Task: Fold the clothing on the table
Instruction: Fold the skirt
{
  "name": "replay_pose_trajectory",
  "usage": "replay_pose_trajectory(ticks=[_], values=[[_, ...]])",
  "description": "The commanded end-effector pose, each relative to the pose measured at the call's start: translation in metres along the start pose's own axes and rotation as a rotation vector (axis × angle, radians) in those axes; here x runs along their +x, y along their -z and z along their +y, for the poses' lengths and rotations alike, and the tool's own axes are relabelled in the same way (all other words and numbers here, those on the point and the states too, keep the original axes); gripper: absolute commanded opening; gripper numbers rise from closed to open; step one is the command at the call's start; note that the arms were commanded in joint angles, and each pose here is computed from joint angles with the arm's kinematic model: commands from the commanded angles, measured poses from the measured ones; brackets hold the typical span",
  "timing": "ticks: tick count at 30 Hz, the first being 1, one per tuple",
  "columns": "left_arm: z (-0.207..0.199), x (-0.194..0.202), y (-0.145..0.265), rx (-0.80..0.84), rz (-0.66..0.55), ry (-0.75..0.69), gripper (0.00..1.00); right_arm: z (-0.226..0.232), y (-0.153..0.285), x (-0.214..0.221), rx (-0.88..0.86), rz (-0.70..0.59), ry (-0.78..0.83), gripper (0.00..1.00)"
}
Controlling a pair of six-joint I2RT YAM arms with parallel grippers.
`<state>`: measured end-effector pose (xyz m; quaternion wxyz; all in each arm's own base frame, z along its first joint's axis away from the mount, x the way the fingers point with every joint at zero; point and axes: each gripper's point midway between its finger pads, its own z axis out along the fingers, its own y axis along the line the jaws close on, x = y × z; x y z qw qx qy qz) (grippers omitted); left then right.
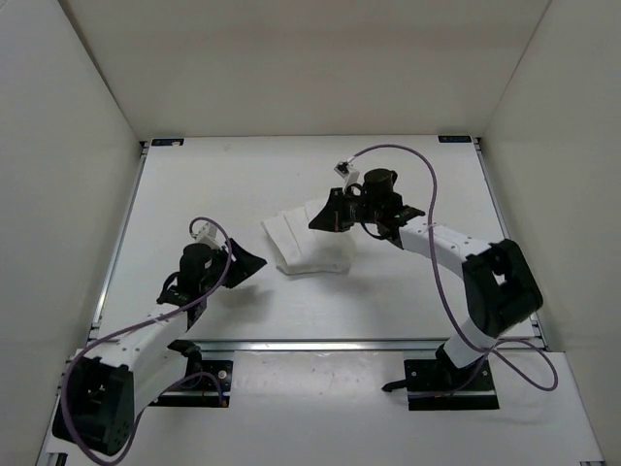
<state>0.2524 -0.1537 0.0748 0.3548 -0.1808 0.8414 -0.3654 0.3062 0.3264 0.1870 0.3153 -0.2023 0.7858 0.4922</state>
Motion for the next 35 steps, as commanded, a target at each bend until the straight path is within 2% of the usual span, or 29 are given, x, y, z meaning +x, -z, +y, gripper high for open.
replay_pose_trajectory(ticks=[1, 2, 4, 7, 9, 13, 14, 15, 18, 20, 21, 23, 24, 25, 26, 27, 31, 33, 34, 35], values=[[-0.015, -0.026, 0.016, -0.023, -0.048, -0.051, 0.67, -0.021, -0.023, 0.016, -0.077, 0.023, -0.097, 0.00], [-0.018, -0.034, 0.020, -0.018, -0.066, -0.062, 0.67, -0.025, -0.027, 0.023, -0.088, 0.036, -0.126, 0.00], [-0.021, -0.040, 0.026, -0.021, -0.072, -0.080, 0.67, -0.045, -0.044, 0.048, -0.083, 0.085, -0.281, 0.00], [-0.020, -0.045, 0.036, -0.030, -0.083, -0.099, 0.70, -0.063, -0.053, 0.071, -0.085, 0.083, -0.391, 0.00], [-0.019, -0.045, 0.040, -0.037, -0.082, -0.104, 0.75, -0.068, -0.061, 0.078, -0.075, 0.093, -0.404, 0.00], [-0.024, -0.042, 0.040, -0.014, -0.013, -0.133, 0.79, -0.053, -0.061, 0.045, -0.108, 0.076, -0.314, 0.00], [-0.024, -0.038, 0.040, -0.010, 0.016, -0.145, 0.85, -0.038, -0.058, 0.024, -0.134, 0.055, -0.261, 0.00], [-0.027, -0.040, 0.040, -0.002, 0.019, -0.164, 0.98, -0.033, -0.054, 0.014, -0.136, 0.044, -0.237, 0.00], [-0.035, -0.046, 0.044, 0.020, 0.031, -0.204, 0.99, 0.009, -0.021, -0.038, -0.117, -0.045, -0.090, 0.02], [-0.040, -0.048, 0.047, 0.021, 0.047, -0.229, 0.99, 0.009, 0.005, -0.045, -0.035, -0.075, -0.037, 0.07], [-0.043, -0.051, 0.048, 0.023, 0.049, -0.254, 0.99, 0.013, 0.022, -0.058, 0.014, -0.133, -0.004, 0.08], [-0.043, -0.049, 0.051, 0.001, 0.078, -0.301, 0.99, -0.009, 0.049, -0.038, 0.136, -0.130, -0.002, 0.10], [-0.044, -0.050, 0.049, -0.016, 0.083, -0.349, 0.99, -0.003, 0.062, -0.040, 0.143, -0.156, 0.037, 0.13], [-0.043, -0.047, 0.051, -0.043, 0.110, -0.372, 0.99, -0.007, 0.071, -0.028, 0.131, -0.130, 0.074, 0.17], [-0.037, -0.051, 0.052, -0.097, 0.113, -0.388, 0.99, -0.009, 0.080, -0.013, 0.139, -0.087, 0.121, 0.13], [-0.028, -0.050, 0.052, -0.137, 0.125, -0.421, 0.98, -0.013, 0.086, -0.003, 0.162, -0.040, 0.154, 0.01], [-0.012, -0.057, 0.062, -0.222, 0.147, -0.463, 0.99, -0.025, 0.089, 0.009, 0.289, 0.054, 0.231, 0.00], [-0.010, -0.062, 0.066, -0.243, 0.124, -0.469, 0.98, -0.022, 0.083, 0.013, 0.279, 0.062, 0.237, 0.00], [-0.007, -0.059, 0.066, -0.251, 0.133, -0.482, 0.98, -0.024, 0.081, 0.012, 0.282, 0.059, 0.229, 0.01], [-0.008, -0.060, 0.069, -0.268, 0.135, -0.486, 0.98, -0.019, 0.077, 0.013, 0.260, 0.057, 0.243, 0.15]])
